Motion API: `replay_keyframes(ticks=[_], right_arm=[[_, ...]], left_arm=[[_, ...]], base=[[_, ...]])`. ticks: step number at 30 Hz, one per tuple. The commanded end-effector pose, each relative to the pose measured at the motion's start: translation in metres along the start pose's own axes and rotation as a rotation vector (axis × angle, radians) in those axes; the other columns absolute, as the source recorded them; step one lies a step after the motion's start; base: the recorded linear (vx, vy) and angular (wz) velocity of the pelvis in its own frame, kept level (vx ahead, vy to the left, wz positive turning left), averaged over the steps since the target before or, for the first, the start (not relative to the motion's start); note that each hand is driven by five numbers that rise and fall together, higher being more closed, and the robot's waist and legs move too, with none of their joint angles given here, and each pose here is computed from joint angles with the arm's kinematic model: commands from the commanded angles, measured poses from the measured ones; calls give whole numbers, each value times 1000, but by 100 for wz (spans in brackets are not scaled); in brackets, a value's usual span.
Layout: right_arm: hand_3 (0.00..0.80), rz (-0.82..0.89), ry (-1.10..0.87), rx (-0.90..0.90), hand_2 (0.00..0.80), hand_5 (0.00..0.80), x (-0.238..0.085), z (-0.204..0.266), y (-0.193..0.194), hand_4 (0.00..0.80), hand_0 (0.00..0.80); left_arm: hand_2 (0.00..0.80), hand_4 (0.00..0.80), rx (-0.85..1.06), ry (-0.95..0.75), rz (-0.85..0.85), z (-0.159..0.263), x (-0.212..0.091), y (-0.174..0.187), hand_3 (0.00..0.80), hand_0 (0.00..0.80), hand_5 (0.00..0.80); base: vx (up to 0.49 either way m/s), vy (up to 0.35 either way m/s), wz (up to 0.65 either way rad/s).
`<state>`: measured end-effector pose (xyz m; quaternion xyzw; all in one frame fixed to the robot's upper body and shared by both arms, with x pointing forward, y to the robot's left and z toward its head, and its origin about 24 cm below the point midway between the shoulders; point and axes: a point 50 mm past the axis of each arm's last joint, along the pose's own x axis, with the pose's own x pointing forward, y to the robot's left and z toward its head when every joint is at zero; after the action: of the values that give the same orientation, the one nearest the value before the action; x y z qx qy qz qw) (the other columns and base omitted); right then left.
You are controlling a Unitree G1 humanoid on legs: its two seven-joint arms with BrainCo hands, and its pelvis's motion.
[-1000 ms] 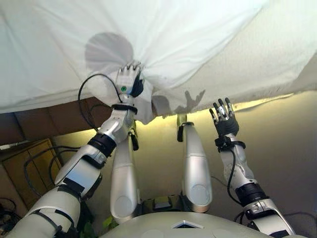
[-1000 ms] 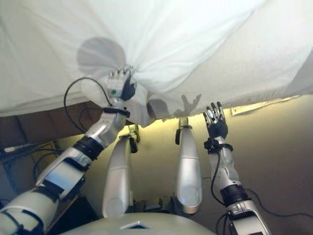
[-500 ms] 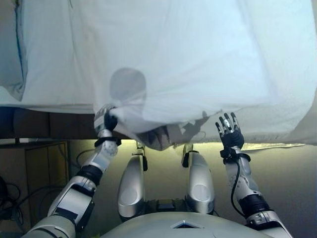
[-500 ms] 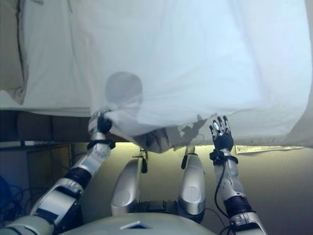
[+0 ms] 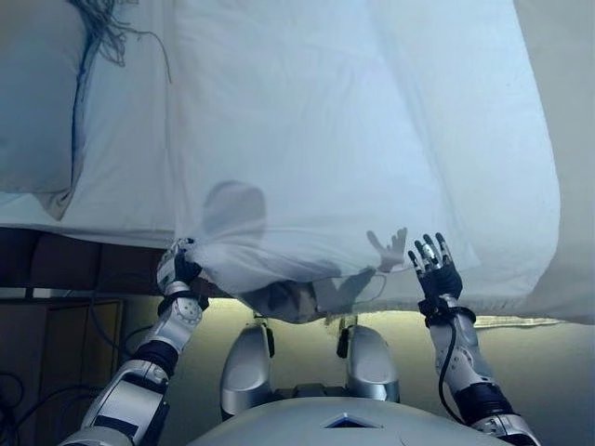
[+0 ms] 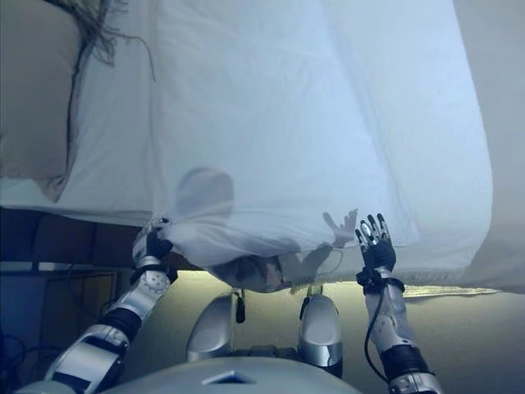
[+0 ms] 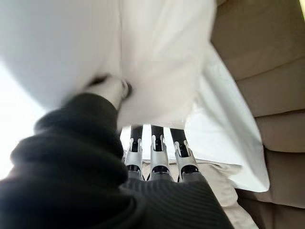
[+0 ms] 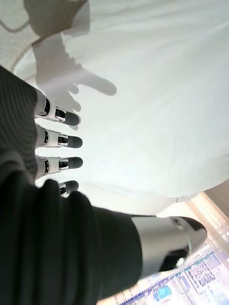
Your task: Make the bed neatly
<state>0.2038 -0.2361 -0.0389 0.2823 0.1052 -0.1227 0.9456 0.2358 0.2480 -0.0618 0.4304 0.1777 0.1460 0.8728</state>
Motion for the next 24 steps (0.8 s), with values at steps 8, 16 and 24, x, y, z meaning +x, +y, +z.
replay_keyframes(ticks=[8,16,24], right_arm=[[0,18,-55,16,0,0,-6,9,-1,0,0],[0,31,-99,60,0,0,0,17,4,0,0],[0,33,-109,74,0,0,2,18,11,0,0]], left_arm=[[0,0,-46,-238,32,26,14,34,0,0,0],[0,0,-68,-768,-40,133,4,47,0,0,0],[0,0,-67,-915,-217,180,-9,46,0,0,0]], base=[[6,-44,-1],[-86,-56,-6],[-12,-22,-4]])
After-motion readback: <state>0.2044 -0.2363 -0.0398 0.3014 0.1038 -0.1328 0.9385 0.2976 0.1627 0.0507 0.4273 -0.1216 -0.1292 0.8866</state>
